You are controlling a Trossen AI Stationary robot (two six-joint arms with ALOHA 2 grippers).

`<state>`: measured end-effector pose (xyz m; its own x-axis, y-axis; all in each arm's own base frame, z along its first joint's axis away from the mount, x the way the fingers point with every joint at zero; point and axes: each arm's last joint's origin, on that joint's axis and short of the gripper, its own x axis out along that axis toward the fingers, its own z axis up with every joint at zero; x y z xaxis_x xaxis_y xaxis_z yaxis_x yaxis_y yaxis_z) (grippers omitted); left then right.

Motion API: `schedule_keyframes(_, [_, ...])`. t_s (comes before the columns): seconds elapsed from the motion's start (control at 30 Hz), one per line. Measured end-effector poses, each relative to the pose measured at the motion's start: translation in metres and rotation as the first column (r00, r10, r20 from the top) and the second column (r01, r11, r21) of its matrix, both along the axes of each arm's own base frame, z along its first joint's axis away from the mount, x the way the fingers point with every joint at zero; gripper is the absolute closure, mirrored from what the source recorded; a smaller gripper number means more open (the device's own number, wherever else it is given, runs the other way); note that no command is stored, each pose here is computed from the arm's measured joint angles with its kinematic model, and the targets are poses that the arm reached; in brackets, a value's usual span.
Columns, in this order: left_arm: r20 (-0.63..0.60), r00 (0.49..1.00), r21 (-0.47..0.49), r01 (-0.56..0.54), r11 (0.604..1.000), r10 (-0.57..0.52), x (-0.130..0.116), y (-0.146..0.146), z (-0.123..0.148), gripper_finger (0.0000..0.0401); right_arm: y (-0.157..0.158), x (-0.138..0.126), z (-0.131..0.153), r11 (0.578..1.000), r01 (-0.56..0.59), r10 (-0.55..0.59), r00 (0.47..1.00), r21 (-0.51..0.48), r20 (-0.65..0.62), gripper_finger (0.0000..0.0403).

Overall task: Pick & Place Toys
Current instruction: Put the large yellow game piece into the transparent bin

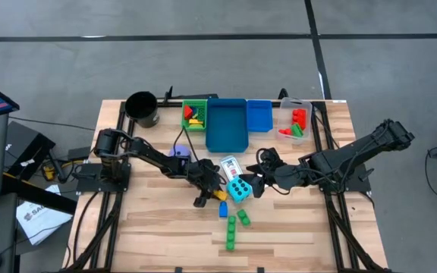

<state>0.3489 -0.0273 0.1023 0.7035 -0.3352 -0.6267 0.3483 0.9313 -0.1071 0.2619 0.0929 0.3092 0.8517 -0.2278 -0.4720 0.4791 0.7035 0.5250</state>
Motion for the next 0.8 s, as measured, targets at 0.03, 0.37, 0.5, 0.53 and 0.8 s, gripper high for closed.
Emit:
schedule_keyframes(0.03, [-0.001,1.0,0.0,0.0,1.0,0.0,0.0,0.0,0.0,0.0272,0.0,0.0,0.0,1.0,0.0,0.0,1.0,0.0,-0.001,0.0163])
schedule_keyframes(0.37, [-0.018,1.0,0.001,-0.002,1.0,0.002,-0.002,0.0,0.003,0.0271,0.0,0.0,0.0,1.0,0.0,0.0,1.0,0.0,0.0,0.0163])
schedule_keyframes(0.5, [0.003,1.0,0.002,-0.005,1.0,0.005,-0.004,0.0,0.016,0.0271,0.0,0.0,0.0,1.0,0.0,0.0,1.0,0.002,0.003,0.0163])
schedule_keyframes(0.53, [0.024,1.0,0.001,-0.005,1.0,0.005,-0.004,0.001,0.021,0.0271,0.0,0.0,0.001,1.0,0.0,0.0,1.0,0.003,0.006,0.0163])
schedule_keyframes(0.8, [0.179,0.982,0.027,-0.061,0.998,0.056,-0.015,0.003,0.079,0.0271,0.0,0.0,0.004,0.998,-0.048,0.049,0.999,-0.05,0.008,0.0163])
